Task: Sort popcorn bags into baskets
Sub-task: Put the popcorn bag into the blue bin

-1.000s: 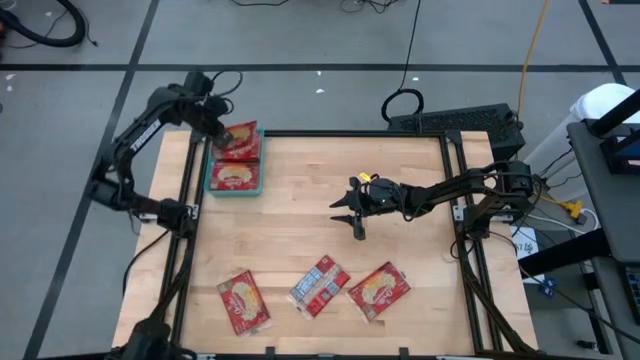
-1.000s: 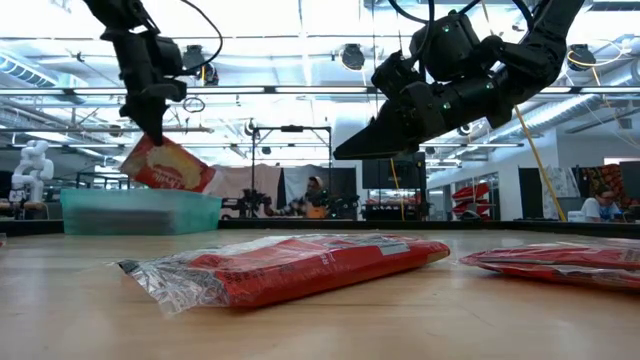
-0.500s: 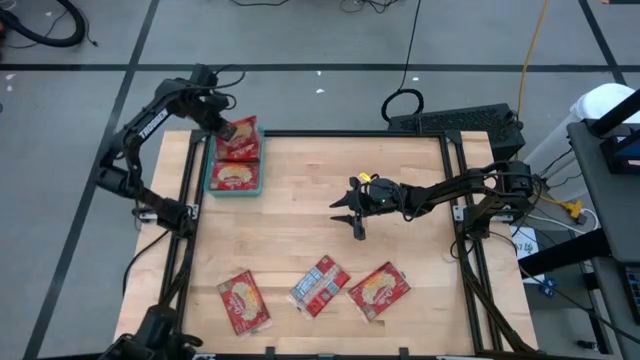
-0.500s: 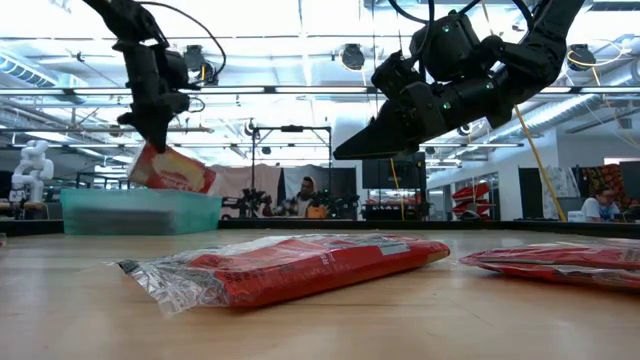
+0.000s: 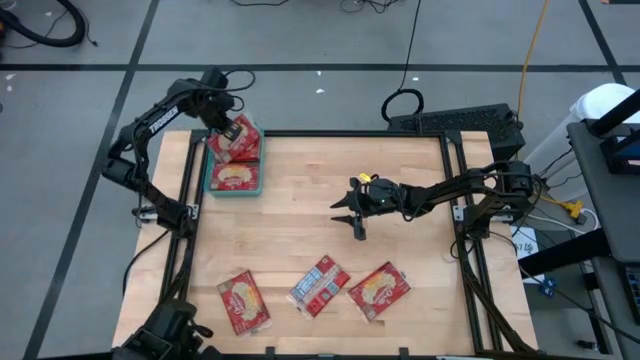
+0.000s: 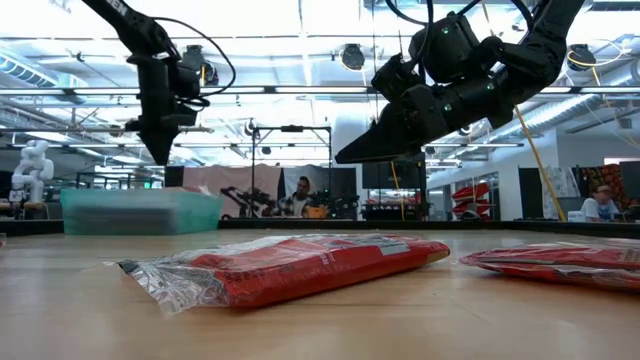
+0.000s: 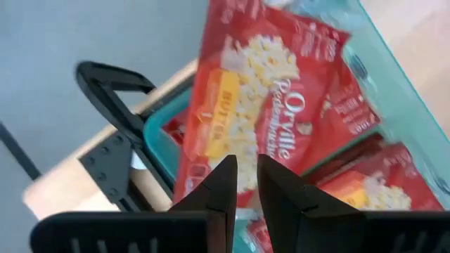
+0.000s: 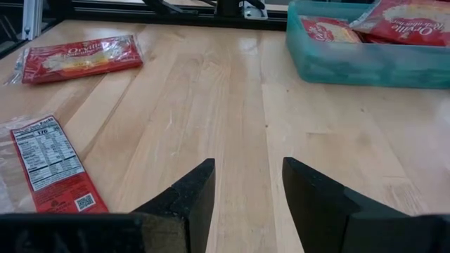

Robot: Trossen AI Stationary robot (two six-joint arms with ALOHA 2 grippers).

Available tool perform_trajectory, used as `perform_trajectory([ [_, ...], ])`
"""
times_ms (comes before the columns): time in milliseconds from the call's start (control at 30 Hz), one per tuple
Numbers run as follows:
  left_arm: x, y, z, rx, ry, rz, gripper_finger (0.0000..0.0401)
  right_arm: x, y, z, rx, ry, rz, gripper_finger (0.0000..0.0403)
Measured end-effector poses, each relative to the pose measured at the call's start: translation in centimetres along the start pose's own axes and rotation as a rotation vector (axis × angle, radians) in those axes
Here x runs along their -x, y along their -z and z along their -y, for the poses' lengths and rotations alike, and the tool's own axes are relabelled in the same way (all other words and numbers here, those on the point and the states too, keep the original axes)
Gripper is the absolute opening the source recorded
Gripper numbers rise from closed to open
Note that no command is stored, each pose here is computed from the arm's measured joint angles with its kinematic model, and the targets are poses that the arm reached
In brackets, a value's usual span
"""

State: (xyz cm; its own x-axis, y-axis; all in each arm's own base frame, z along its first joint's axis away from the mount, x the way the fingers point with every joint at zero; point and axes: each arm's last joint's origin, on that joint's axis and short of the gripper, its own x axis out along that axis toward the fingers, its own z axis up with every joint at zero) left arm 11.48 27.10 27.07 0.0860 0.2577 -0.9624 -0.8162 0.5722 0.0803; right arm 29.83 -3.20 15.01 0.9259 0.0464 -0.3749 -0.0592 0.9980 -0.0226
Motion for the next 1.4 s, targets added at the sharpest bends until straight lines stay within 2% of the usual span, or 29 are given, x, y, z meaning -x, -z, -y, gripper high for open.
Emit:
perform_trajectory([
  [133,-0.1,0.0,1.5,0.010,0.010,-0.015,0.0062,0.0,0.0,0.0,0.001,0.001,0.000,0.0157],
  [233,-1.4,0.2,3.0,0.003,-0.004,-0.017,0.0062,0.0,0.0,0.0,0.001,0.001,0.000,0.0157],
  [367,-3.8,-0.1,4.7,0.027,-0.100,0.100,0.0062,0.0,0.0,0.0,0.003,0.003,0.005,0.0157],
  [467,-5.1,0.1,5.8,0.026,-0.107,0.155,0.0063,0.0,-0.1,0.1,0.000,0.004,0.008,0.0157],
  [600,-6.3,0.5,6.4,0.024,-0.141,0.208,0.0063,0.0,0.1,0.0,-0.022,0.002,-0.008,0.0157],
  [833,-8.2,2.1,6.4,0.041,-0.169,0.185,0.0063,0.0,-0.1,0.0,-0.021,0.003,0.010,0.0157],
  [1167,-8.4,2.6,9.7,-0.239,-0.141,0.183,0.0063,0.0,-0.1,0.0,-0.020,0.003,0.012,0.0157],
  [1300,-7.6,3.1,10.2,-0.193,-0.254,0.161,0.0063,0.0,-0.1,0.0,-0.023,0.003,0.011,0.0157],
  [1400,-6.9,4.2,10.5,-0.109,-0.262,0.104,0.0063,0.0,-0.1,0.0,-0.024,0.003,0.009,0.0157],
])
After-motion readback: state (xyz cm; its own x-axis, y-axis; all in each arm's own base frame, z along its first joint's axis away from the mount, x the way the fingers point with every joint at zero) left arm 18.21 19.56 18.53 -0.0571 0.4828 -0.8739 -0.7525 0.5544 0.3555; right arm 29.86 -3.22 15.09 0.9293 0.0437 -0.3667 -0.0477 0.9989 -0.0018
